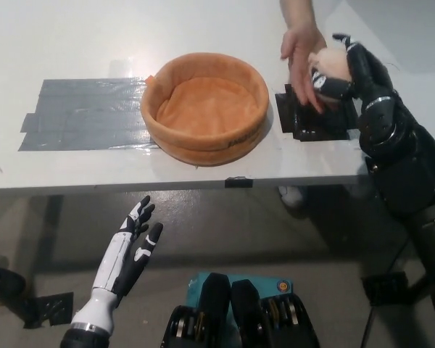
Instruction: A person hands a emotional support dumpling to the robot which it grabs with its right hand and places in the soft place kept infront of it in the centre of the desk
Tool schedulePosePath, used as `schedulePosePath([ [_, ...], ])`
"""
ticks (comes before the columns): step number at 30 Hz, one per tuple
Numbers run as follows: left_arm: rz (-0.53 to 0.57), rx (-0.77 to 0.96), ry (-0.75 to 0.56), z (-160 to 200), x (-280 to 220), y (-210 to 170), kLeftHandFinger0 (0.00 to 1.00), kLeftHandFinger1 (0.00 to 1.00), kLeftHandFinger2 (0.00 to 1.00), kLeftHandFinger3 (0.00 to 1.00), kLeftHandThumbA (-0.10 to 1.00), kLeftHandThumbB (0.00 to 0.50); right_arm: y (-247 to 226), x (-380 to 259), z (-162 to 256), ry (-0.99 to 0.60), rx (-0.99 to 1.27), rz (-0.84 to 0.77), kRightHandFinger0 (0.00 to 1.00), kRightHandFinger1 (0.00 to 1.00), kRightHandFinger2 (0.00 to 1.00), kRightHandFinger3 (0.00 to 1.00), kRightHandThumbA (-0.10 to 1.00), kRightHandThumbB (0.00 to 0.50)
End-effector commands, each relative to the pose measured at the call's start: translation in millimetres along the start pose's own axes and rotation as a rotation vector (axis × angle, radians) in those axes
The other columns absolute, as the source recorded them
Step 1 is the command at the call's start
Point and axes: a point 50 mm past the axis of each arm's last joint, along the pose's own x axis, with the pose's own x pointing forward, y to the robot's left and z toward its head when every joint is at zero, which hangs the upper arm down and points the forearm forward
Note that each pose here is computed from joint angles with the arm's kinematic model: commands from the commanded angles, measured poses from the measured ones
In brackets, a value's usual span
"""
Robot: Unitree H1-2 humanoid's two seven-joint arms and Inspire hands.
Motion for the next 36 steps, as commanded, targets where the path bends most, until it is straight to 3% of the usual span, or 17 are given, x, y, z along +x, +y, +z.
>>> schedulePosePath([
  [1,0.022,0.008,-0.079,14,8,7,1.00,1.00,1.00,1.00,0.93,0.053,-31,-3,64,-0.276,0.067,-0.215,0.00,0.49,0.91,0.94,-0.10,0.179],
  [4,0.019,0.008,-0.072,14,7,7,1.00,1.00,1.00,1.00,0.94,0.055,-33,-17,97,-0.424,0.097,-0.270,0.00,0.49,0.87,0.97,-0.10,0.151],
  [6,0.019,0.015,-0.072,13,7,7,1.00,1.00,1.00,1.00,0.93,0.039,-29,-26,122,-0.472,0.123,-0.271,0.01,0.49,0.88,0.88,-0.10,0.165],
  [9,0.018,0.021,-0.068,13,5,7,1.00,1.00,1.00,1.00,0.92,0.033,-14,-31,144,-0.519,0.117,-0.256,0.05,0.53,0.91,0.88,-0.10,0.188],
  [12,0.018,0.016,-0.068,13,5,6,1.00,1.00,1.00,1.00,0.91,0.024,3,-31,158,-0.539,0.113,-0.214,0.00,0.48,0.90,0.90,-0.10,0.189],
  [19,0.016,0.019,-0.071,14,6,3,1.00,1.00,1.00,1.00,0.92,0.050,48,-19,170,-0.530,0.067,-0.126,0.00,0.39,0.82,0.75,-0.10,0.207],
  [21,0.013,0.025,-0.074,15,6,3,1.00,1.00,1.00,1.00,0.92,0.047,62,-15,167,-0.493,0.030,-0.086,0.00,0.41,0.87,0.82,-0.10,0.189],
  [23,0.014,0.025,-0.079,16,6,4,1.00,1.00,1.00,1.00,0.92,0.043,72,-13,163,-0.476,0.014,-0.062,0.00,0.38,0.81,0.80,-0.10,0.220],
  [24,0.013,0.026,-0.081,17,7,4,1.00,1.00,1.00,1.00,0.92,0.035,76,-10,160,-0.461,-0.006,-0.019,0.04,0.39,0.77,0.97,-0.10,0.264],
  [25,0.014,0.024,-0.084,18,8,4,1.00,1.00,1.00,1.00,0.92,0.033,78,-8,158,-0.443,-0.032,0.039,0.31,0.74,1.00,1.00,0.06,0.236],
  [26,0.014,0.023,-0.086,18,8,4,1.00,1.00,1.00,1.00,0.91,0.028,81,-6,157,-0.422,-0.065,0.097,0.87,1.00,1.00,1.00,0.29,0.303],
  [27,0.014,0.030,-0.080,19,7,5,1.00,1.00,1.00,1.00,0.91,0.036,83,-5,153,-0.389,-0.122,0.182,1.00,1.00,1.00,1.00,0.49,0.346],
  [29,0.011,0.033,-0.077,20,8,5,1.00,1.00,1.00,1.00,0.91,0.036,86,-5,147,-0.372,-0.131,0.208,1.00,1.00,1.00,1.00,0.61,0.413],
  [30,0.010,0.034,-0.077,20,8,6,1.00,1.00,1.00,1.00,0.91,0.036,86,-5,146,-0.371,-0.129,0.207,1.00,1.00,1.00,1.00,0.61,0.415],
  [31,0.009,0.026,-0.078,19,8,6,1.00,1.00,1.00,1.00,0.91,0.036,86,-5,143,-0.370,-0.128,0.203,1.00,1.00,1.00,1.00,0.72,0.419],
  [32,0.011,0.023,-0.076,19,8,6,1.00,1.00,1.00,1.00,0.90,0.039,86,-5,142,-0.371,-0.125,0.201,1.00,1.00,1.00,1.00,0.75,0.422],
  [36,0.011,0.028,-0.080,18,7,6,1.00,1.00,1.00,1.00,0.90,0.038,80,-5,141,-0.391,-0.114,0.184,1.00,1.00,1.00,1.00,0.84,0.440],
])
